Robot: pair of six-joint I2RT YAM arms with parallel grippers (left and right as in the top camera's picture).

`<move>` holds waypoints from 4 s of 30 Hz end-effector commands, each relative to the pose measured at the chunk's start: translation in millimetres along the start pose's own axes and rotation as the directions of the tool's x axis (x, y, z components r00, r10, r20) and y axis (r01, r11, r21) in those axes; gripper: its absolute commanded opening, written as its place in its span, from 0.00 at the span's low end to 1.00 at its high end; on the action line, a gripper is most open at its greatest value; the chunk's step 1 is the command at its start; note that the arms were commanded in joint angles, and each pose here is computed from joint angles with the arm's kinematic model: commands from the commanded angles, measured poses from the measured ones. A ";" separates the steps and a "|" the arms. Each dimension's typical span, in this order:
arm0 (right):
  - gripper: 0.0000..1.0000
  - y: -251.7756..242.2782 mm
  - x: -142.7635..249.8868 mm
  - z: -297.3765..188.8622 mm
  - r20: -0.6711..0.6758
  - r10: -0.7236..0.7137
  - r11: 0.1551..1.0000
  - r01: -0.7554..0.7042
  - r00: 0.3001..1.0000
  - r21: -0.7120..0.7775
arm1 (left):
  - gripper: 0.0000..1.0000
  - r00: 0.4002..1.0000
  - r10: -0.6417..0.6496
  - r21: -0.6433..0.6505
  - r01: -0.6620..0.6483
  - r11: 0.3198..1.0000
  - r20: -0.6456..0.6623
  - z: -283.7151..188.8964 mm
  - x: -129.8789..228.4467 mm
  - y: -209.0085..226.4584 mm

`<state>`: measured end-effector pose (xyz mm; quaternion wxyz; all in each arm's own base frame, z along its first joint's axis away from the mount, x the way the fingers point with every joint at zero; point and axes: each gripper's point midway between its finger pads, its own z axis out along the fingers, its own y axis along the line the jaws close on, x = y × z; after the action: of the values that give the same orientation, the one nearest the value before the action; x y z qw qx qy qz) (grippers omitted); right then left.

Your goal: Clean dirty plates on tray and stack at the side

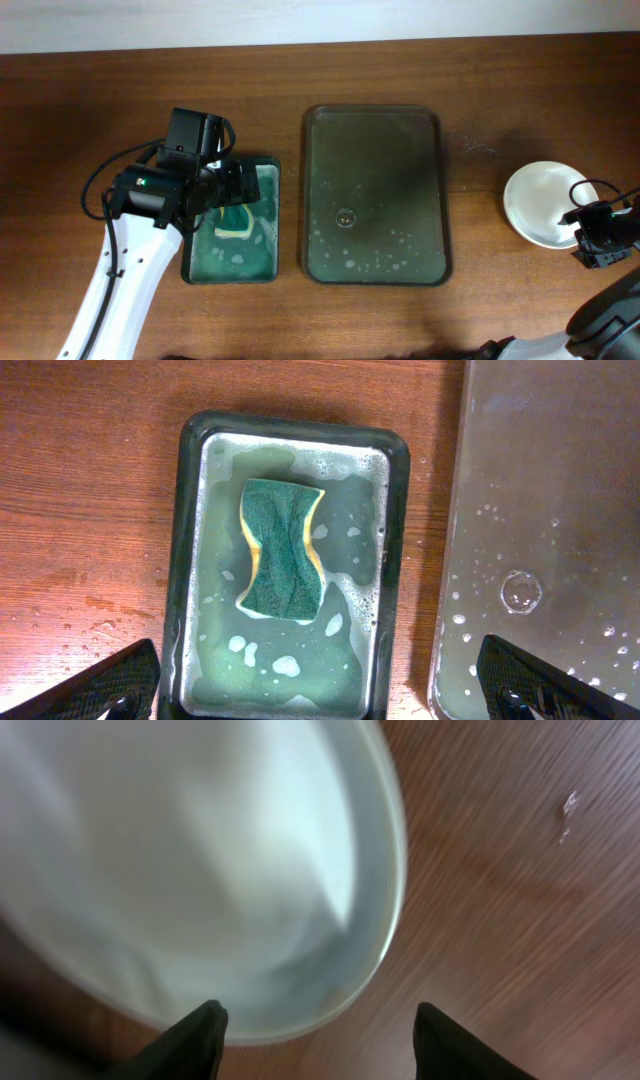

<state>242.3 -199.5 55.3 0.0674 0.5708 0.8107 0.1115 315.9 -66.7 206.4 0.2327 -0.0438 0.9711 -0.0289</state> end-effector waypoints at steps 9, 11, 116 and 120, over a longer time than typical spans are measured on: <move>0.90 153.9 189.5 -164.8 0.427 -0.717 0.427 0.832 0.550 -0.353 | 0.99 1.000 0.001 0.012 -0.001 1.000 0.015 -5.0 -4.2 -1.8; 0.98 164.2 233.7 -181.8 0.487 -0.761 0.260 0.890 0.428 -0.375 | 1.00 1.000 0.001 0.011 -0.001 1.000 0.015 -5.1 -4.3 -1.6; 0.98 97.1 197.5 -74.7 0.949 -0.295 0.313 0.950 0.110 -0.013 | 0.99 0.491 -0.132 0.097 0.096 0.991 0.861 5.2 75.5 85.7; 0.98 97.1 197.5 -74.7 0.949 -0.295 0.313 0.950 0.110 -0.013 | 0.99 0.491 -0.132 0.097 0.096 0.991 0.861 5.2 75.5 85.7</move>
<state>246.1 10.3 158.4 0.6786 0.0212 0.7323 0.0532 245.0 13.5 161.9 0.6840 -0.1196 0.7188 -0.0341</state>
